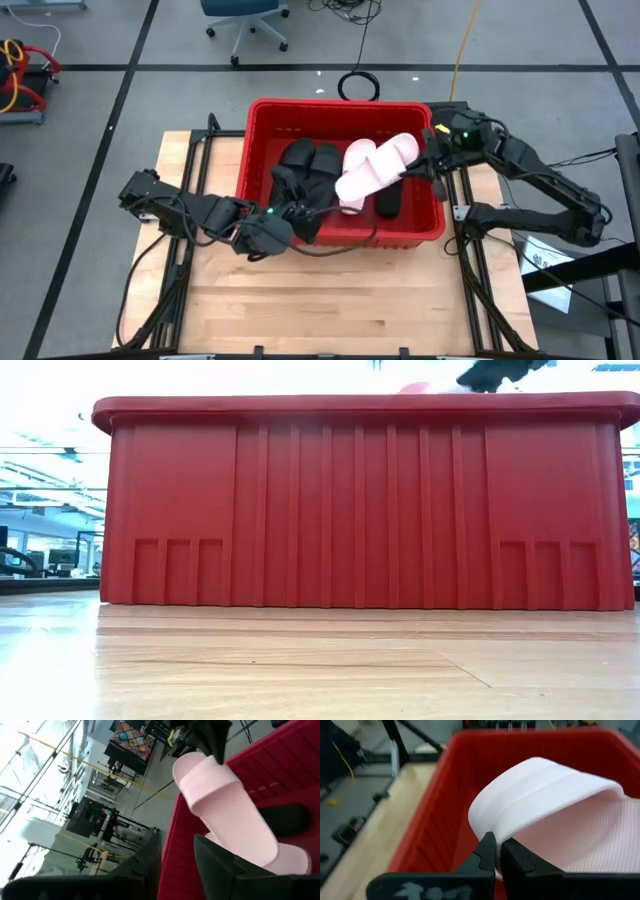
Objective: Pick and place slides into bin
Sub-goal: Put the pink slide into the red bin
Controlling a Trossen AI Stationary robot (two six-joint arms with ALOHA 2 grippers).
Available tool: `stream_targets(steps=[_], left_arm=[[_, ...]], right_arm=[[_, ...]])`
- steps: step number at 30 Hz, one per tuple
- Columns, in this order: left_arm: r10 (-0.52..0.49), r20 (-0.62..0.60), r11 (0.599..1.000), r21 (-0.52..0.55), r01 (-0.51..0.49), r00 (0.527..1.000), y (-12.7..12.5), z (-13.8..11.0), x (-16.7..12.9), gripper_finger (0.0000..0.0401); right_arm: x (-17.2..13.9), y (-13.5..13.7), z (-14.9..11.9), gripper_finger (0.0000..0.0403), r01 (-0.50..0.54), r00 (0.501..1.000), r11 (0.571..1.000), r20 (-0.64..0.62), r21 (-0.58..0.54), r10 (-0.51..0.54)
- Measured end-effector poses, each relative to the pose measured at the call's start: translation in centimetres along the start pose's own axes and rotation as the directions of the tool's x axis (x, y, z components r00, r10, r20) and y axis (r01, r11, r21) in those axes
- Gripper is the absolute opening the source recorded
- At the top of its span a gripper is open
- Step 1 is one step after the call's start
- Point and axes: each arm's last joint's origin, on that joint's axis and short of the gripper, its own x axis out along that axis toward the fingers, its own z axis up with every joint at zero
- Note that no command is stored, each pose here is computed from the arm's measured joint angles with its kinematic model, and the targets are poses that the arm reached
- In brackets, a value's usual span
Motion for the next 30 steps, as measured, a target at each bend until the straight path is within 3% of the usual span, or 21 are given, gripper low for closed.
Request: stream_targets(steps=[5,11,23,30], left_arm=[[0.003,-0.008,0.998,-0.064,-0.003,1.0,0.2,-0.1,0.4,0.0124],[-0.008,-0.011,0.99,-0.138,0.006,1.0,0.4,-0.4,1.0,0.0124],[-0.023,-0.015,0.982,-0.19,0.02,1.0,0.9,-0.7,2.0,0.0124],[-0.025,-0.014,0.982,-0.189,0.022,1.0,0.9,-0.7,2.0,0.0124]], right_arm=[[-0.2,0.1,-1.8,0.0,-0.025,0.987,1.0,-0.159,0.018,0.027],[-0.2,0.6,-3.8,0.0,-0.108,0.929,0.993,-0.351,0.046,0.117],[2.6,-1.9,-4.7,0.0,-0.104,0.838,0.985,-0.545,-0.136,0.014],[4.1,-3.0,-5.3,0.0,-0.19,0.794,0.955,-0.608,-0.227,0.014]])
